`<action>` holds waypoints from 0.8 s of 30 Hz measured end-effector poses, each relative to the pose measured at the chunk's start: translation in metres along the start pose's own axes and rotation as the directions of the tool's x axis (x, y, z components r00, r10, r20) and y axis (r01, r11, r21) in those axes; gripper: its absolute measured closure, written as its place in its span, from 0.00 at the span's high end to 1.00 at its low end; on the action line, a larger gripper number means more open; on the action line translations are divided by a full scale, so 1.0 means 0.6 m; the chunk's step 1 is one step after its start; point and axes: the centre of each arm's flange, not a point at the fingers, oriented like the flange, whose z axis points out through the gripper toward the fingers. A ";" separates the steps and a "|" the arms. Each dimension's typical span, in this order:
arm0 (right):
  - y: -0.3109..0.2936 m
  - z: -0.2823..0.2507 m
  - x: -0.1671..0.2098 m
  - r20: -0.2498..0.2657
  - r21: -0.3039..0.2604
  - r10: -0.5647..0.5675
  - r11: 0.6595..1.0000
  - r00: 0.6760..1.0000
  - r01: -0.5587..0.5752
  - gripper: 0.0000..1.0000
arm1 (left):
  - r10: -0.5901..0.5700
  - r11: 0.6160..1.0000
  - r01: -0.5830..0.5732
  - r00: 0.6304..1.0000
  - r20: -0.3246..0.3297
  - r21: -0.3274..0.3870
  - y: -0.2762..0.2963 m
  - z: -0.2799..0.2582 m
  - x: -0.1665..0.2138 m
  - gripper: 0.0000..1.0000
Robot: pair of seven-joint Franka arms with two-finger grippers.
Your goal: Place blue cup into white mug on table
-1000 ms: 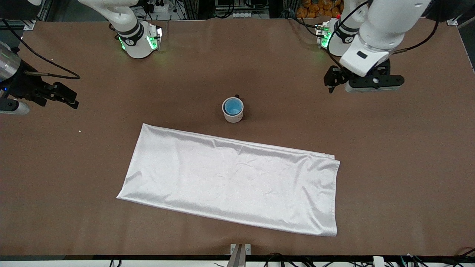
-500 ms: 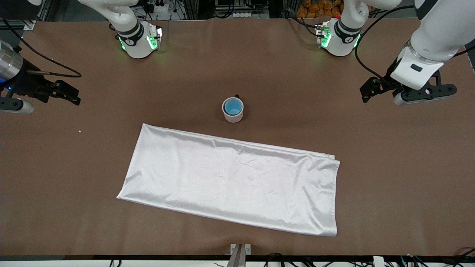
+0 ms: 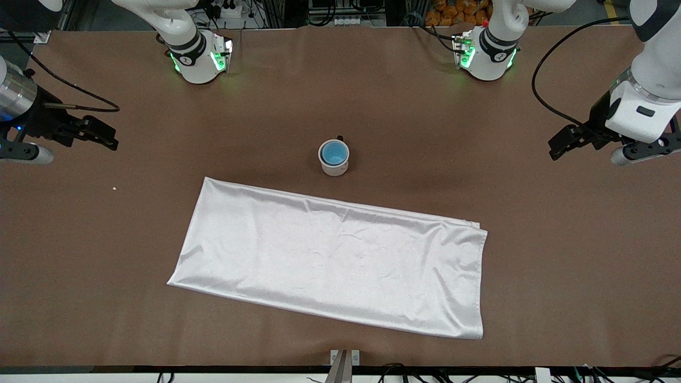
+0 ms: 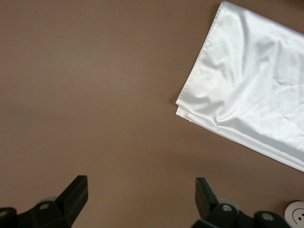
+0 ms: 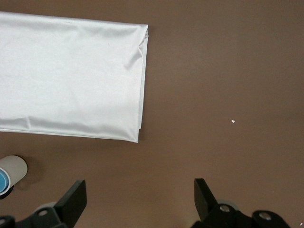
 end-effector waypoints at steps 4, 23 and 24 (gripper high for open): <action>0.000 0.004 0.001 0.005 -0.001 0.000 1.000 1.000 0.000 1.00 | -0.007 1.000 0.007 1.000 -0.002 -0.002 0.000 0.000 0.007 1.00; -0.109 0.071 -0.002 0.053 -0.015 0.018 1.000 0.998 -0.018 1.00 | 0.033 0.999 -0.033 0.999 -0.019 0.001 0.047 -0.007 0.010 1.00; -0.113 0.074 -0.001 0.054 -0.015 0.019 1.000 0.998 -0.018 1.00 | 0.035 0.999 -0.035 0.999 -0.019 0.001 0.048 -0.007 0.009 1.00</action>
